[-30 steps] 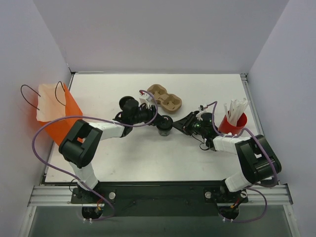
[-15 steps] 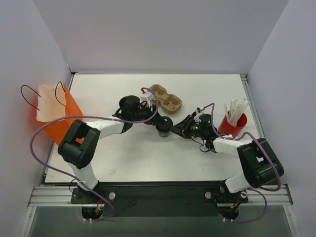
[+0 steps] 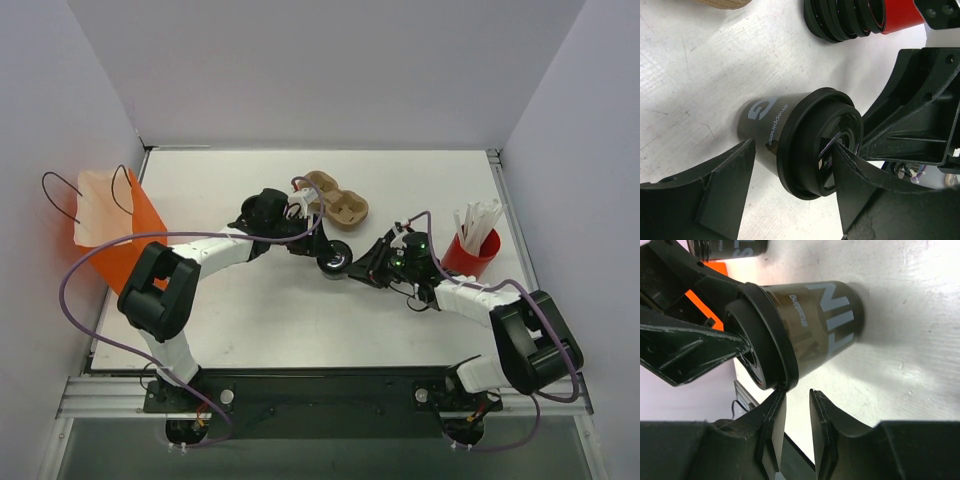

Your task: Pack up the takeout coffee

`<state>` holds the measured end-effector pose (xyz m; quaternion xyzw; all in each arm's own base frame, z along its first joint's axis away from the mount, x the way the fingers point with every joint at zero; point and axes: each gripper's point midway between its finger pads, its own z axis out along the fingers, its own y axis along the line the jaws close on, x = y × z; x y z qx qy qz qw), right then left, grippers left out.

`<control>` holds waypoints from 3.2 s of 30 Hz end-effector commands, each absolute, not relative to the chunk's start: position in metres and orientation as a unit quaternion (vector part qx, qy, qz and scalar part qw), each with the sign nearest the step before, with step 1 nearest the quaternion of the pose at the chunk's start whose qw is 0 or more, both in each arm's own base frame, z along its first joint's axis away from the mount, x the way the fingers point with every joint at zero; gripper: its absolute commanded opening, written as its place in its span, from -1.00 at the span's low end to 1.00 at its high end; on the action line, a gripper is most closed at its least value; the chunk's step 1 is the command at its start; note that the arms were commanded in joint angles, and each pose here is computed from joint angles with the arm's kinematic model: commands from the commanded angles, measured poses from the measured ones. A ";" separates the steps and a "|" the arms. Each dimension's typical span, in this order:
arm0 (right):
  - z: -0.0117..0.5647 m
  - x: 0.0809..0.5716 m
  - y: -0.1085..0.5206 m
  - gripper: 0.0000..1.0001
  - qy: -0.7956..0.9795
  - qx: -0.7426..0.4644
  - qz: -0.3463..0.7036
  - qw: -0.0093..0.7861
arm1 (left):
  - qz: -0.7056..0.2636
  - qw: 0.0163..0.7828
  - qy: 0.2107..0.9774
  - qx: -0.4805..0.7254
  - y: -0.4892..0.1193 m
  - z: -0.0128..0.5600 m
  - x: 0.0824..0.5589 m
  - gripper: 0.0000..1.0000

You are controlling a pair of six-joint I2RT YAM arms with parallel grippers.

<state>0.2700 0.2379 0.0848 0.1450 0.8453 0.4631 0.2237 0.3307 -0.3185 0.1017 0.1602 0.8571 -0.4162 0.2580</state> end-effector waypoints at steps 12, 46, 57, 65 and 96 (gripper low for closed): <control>0.123 0.275 0.209 -0.27 0.873 0.066 0.399 0.273 | -0.375 0.229 0.885 0.153 -0.299 0.090 0.337 0.43; 0.128 0.339 0.263 0.43 0.870 -0.216 0.412 0.167 | -0.371 0.296 0.868 0.146 -0.267 0.158 0.352 0.70; 0.114 0.335 0.268 0.27 0.871 -0.241 0.405 0.139 | -0.204 0.431 0.878 0.041 -0.181 0.189 0.366 0.81; 0.097 0.328 0.272 0.11 0.883 -0.224 0.396 0.118 | -0.211 0.448 0.869 0.002 -0.145 0.189 0.350 0.94; 0.087 0.281 0.319 -0.10 0.890 0.080 0.397 0.208 | -0.306 0.410 0.858 0.042 -0.223 0.151 0.304 0.53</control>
